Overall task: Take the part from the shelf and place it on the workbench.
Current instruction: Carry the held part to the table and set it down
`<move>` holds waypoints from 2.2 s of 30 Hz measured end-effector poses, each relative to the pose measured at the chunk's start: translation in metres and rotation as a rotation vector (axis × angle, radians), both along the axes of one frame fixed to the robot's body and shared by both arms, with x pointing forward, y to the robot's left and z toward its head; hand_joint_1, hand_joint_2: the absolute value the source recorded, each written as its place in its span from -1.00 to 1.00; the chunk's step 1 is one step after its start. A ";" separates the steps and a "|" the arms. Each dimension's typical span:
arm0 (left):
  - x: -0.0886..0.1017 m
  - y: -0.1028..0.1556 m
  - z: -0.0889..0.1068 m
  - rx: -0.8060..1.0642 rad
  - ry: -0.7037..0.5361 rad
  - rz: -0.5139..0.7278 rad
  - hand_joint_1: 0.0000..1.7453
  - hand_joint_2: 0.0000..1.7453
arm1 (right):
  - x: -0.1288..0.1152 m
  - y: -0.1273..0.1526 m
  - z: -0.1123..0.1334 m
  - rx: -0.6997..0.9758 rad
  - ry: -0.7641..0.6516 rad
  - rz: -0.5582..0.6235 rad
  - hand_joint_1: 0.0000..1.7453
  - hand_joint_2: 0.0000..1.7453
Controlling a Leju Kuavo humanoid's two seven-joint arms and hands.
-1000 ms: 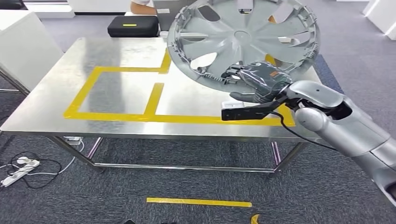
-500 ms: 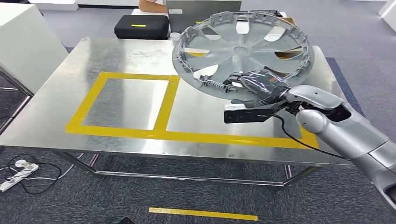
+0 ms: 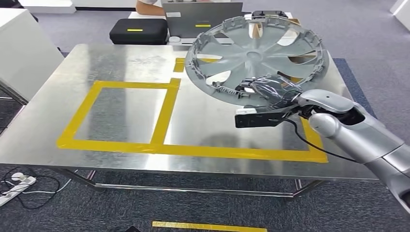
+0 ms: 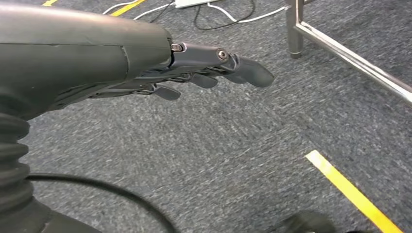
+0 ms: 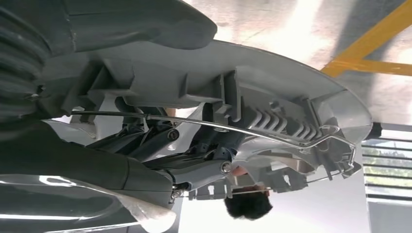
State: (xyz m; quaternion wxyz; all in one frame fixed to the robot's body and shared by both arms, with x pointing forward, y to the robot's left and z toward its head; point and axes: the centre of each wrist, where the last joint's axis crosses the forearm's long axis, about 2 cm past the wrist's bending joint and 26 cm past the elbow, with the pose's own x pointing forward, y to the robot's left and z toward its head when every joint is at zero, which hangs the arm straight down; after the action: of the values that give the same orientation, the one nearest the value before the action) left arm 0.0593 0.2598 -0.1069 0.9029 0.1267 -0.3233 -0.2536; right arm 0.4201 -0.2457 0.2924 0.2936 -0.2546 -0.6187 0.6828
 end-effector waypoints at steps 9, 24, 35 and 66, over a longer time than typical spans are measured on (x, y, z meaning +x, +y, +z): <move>0.002 -0.001 0.000 -0.030 -0.017 -0.013 -1.00 1.00 | 0.002 -0.007 -0.009 -0.041 0.147 0.014 1.00 1.00; -0.001 0.000 -0.001 -0.104 -0.034 -0.027 -1.00 1.00 | 0.001 -0.013 -0.036 -0.102 0.290 0.022 1.00 1.00; -0.001 0.003 -0.001 -0.078 -0.026 -0.030 -1.00 -0.50 | -0.004 -0.012 -0.058 -0.122 0.367 0.043 -1.00 -1.00; -0.009 -0.002 -0.001 0.079 0.072 0.063 -1.00 -1.00 | -0.016 -0.002 -0.031 0.015 0.080 0.067 -1.00 -1.00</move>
State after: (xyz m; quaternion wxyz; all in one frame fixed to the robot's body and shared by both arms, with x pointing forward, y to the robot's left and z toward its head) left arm 0.0506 0.2574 -0.1074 0.9158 0.1630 -0.2761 -0.2419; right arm 0.4044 -0.2477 0.2617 0.2968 -0.2040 -0.6199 0.6971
